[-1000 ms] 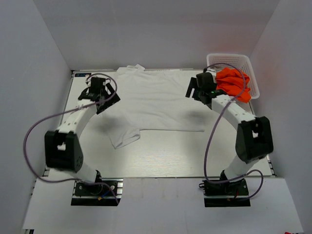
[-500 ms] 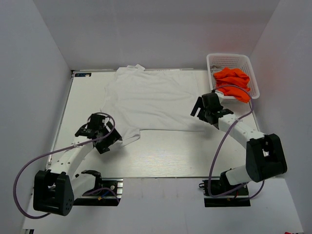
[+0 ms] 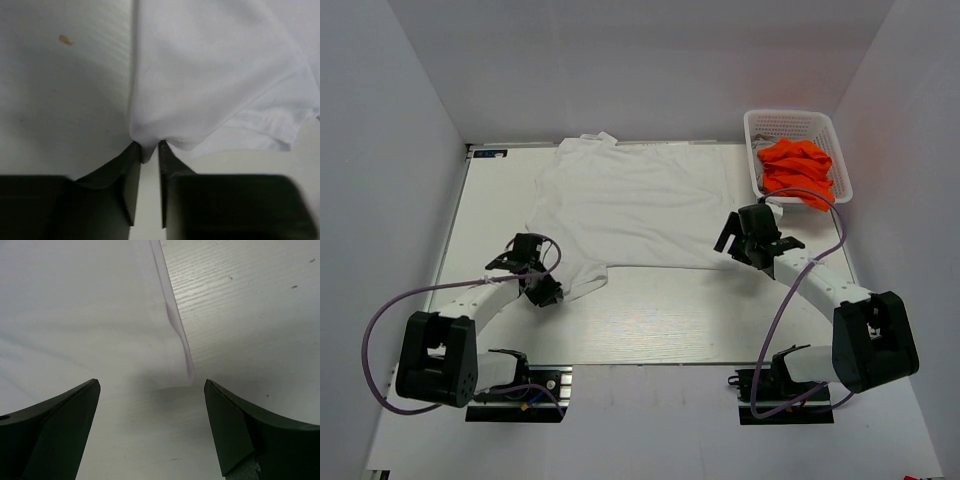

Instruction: Fold and stack the t-shirts

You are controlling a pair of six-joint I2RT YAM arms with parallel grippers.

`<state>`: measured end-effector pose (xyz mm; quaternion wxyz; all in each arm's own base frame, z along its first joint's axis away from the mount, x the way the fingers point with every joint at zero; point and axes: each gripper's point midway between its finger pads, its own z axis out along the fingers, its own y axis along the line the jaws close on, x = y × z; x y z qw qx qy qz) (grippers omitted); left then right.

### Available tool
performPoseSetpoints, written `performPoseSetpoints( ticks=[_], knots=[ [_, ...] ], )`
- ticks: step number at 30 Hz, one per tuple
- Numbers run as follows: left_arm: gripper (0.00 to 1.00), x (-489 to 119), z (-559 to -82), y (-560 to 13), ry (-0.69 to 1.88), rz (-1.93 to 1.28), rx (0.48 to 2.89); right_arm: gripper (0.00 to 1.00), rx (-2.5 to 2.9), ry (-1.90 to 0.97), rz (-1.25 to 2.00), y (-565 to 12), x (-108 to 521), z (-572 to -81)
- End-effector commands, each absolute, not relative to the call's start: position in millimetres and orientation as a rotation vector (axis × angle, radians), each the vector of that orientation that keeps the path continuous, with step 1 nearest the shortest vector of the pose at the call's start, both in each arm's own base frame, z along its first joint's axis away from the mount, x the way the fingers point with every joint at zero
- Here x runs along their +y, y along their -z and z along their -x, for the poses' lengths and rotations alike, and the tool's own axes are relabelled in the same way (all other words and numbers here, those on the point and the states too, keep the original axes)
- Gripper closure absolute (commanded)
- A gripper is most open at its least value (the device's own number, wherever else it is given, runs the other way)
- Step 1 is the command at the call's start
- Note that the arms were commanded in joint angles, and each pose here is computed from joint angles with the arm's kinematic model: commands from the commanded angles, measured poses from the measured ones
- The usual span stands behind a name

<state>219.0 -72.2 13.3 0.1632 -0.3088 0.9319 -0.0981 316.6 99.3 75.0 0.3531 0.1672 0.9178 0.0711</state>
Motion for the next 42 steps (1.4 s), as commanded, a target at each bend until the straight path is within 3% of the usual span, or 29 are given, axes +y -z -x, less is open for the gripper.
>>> performPoseSetpoints(
  ticks=[1, 2, 3, 15, 19, 22, 24, 26, 27, 28, 42],
  knots=[
    [0.72, -72, -230, -4, 0.264, 0.840, 2.656, 0.10, 2.397, -0.152, -0.426, -71, 93, -310],
    [0.94, -72, -232, -2, 0.262, 0.827, 2.659, 0.10, 2.415, -0.144, -0.411, -67, 92, -307],
    [1.00, -72, -233, 0, 0.254, 0.831, 2.671, 0.10, 2.430, -0.131, -0.396, -66, 91, -305],
    [1.00, -79, -268, -42, 0.372, 0.716, 2.481, 0.10, 2.467, -0.180, -0.538, -38, 98, -312],
    [1.00, -82, -270, -50, 0.415, 0.662, 2.442, 0.15, 2.455, -0.233, -0.579, -32, 105, -319],
    [1.00, -83, -273, -54, 0.424, 0.656, 2.423, 0.28, 2.455, -0.274, -0.596, -31, 109, -321],
    [1.00, -84, -272, -54, 0.435, 0.653, 2.426, 0.69, 2.451, -0.276, -0.595, -32, 108, -322],
    [1.00, -85, -277, -59, 0.440, 0.636, 2.410, 0.80, 2.455, -0.269, -0.600, -31, 106, -321],
    [1.00, -85, -278, -62, 0.444, 0.633, 2.399, 0.94, 2.458, -0.261, -0.605, -30, 104, -320],
    [1.00, -86, -281, -67, 0.449, 0.629, 2.388, 1.00, 2.463, -0.259, -0.601, -29, 105, -321],
    [1.00, -95, -340, -122, 0.535, 0.565, 2.246, 1.00, 2.374, -0.286, -0.453, -72, 116, -365]
  ],
)
